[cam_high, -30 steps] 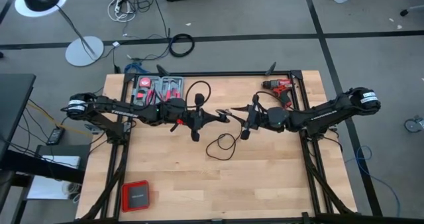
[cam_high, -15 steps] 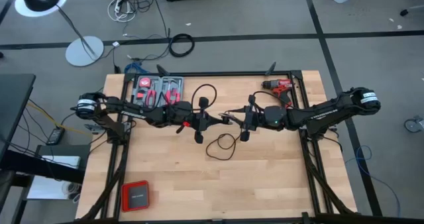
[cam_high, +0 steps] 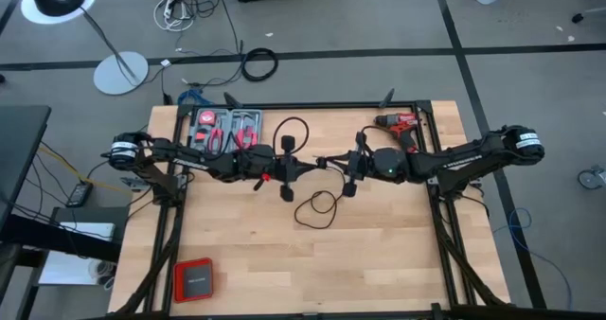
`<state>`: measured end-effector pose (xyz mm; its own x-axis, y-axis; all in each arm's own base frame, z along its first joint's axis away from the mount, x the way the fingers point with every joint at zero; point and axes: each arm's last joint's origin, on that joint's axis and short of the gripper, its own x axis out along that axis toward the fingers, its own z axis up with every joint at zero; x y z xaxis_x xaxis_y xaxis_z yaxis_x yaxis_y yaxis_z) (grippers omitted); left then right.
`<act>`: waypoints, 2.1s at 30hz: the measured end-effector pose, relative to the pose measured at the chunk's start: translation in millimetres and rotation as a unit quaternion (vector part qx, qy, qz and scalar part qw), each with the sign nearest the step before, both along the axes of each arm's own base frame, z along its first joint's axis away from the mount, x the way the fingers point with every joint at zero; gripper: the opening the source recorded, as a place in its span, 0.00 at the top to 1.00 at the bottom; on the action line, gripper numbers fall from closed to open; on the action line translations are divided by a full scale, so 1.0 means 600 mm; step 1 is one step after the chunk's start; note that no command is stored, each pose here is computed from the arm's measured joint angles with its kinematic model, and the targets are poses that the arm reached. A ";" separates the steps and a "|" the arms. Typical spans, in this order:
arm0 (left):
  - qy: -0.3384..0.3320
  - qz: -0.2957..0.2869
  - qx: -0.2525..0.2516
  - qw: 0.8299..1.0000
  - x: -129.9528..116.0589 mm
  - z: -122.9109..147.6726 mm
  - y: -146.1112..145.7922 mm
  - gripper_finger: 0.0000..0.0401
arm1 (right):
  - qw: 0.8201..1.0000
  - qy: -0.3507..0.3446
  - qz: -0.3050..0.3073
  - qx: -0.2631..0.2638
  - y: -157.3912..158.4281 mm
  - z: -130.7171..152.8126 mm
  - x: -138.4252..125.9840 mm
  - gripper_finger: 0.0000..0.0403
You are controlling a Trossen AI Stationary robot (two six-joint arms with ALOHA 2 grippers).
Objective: Coil cords
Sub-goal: Uncoil the black wire on the spool
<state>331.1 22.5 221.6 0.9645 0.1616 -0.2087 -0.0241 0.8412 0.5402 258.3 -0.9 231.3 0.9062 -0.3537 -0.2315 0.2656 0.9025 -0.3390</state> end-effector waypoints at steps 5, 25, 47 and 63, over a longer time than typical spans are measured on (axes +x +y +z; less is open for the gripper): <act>-0.023 0.011 -0.005 1.000 0.001 0.009 0.003 0.85 | 0.999 0.034 -0.013 0.007 -0.009 -0.012 -0.003 0.99; 0.002 -0.004 -0.141 0.990 -0.007 -0.004 0.048 0.71 | 0.997 0.053 -0.015 0.063 -0.039 -0.030 -0.011 1.00; -0.022 -0.149 -0.265 0.952 -0.016 0.010 0.081 0.71 | 0.993 0.008 0.000 0.120 -0.067 -0.034 -0.035 1.00; -0.173 -0.202 -0.360 0.894 -0.008 0.071 0.032 0.71 | 0.982 -0.036 0.033 0.183 -0.061 -0.009 -0.049 1.00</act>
<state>326.3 41.6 264.0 0.9410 -0.2702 0.2036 0.2987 0.9461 -0.1250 228.8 -37.7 225.8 0.9432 -0.1986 -0.2662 0.2139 0.9764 0.0296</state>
